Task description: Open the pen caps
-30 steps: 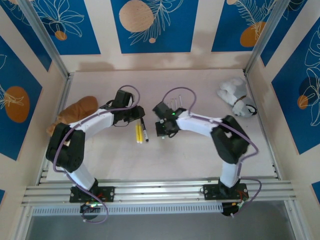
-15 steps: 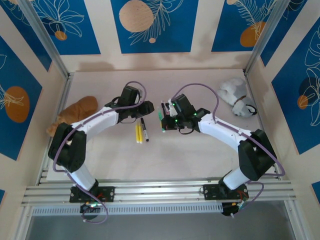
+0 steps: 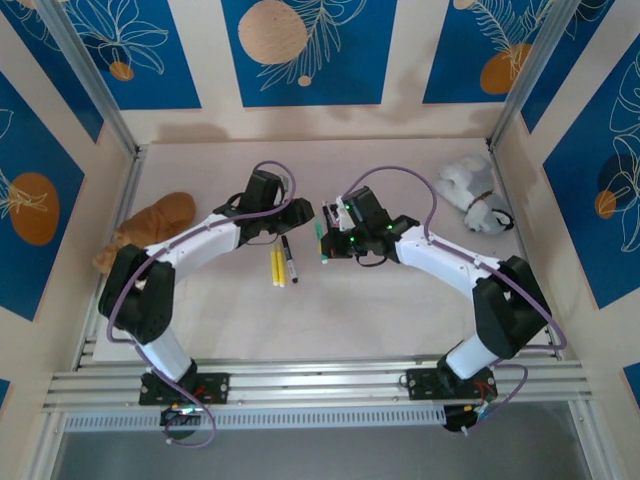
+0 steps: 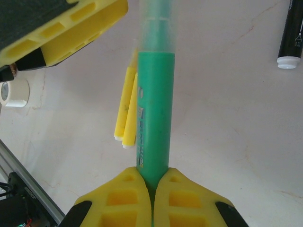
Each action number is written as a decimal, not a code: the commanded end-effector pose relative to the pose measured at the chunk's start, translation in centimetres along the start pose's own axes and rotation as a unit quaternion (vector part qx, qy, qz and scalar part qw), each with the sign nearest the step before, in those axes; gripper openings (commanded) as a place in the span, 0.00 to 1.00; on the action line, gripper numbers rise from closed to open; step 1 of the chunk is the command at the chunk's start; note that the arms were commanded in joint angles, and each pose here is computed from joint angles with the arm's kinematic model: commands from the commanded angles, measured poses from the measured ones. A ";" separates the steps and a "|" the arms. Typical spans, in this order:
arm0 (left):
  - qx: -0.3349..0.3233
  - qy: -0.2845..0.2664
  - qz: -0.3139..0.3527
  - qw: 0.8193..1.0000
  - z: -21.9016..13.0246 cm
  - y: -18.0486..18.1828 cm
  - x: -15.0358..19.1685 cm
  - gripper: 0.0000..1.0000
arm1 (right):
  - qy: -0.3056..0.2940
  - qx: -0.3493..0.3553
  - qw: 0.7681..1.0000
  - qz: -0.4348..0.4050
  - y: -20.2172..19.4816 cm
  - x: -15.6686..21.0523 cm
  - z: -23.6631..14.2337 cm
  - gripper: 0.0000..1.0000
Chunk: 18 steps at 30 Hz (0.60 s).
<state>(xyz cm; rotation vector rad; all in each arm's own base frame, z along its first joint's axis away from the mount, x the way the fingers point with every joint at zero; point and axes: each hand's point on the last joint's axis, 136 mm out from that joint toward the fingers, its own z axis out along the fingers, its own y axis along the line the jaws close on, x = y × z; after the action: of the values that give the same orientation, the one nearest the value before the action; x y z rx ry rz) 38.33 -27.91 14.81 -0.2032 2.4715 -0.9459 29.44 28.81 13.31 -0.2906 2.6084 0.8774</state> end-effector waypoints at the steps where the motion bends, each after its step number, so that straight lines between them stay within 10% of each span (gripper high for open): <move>1: 0.032 0.004 0.000 0.999 0.2 -1.9 0.3 0.49 | 0.005 -0.006 1.000 -0.006 1.4 -0.9 0.6 0.00; 13: 0.030 0.007 -0.003 1.000 0.4 -1.5 0.7 0.48 | -0.012 -0.019 0.999 -0.026 3.2 -1.9 1.1 0.00; 18: 0.027 0.006 -0.004 1.000 0.7 -1.2 0.8 0.26 | -0.001 -0.028 0.999 -0.035 3.4 -1.1 1.1 0.00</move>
<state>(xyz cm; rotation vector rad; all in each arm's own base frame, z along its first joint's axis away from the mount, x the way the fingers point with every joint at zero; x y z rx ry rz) 38.30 -28.76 15.12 -0.2122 2.4500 -0.9906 30.37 31.83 13.84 -0.3515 2.5827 0.8900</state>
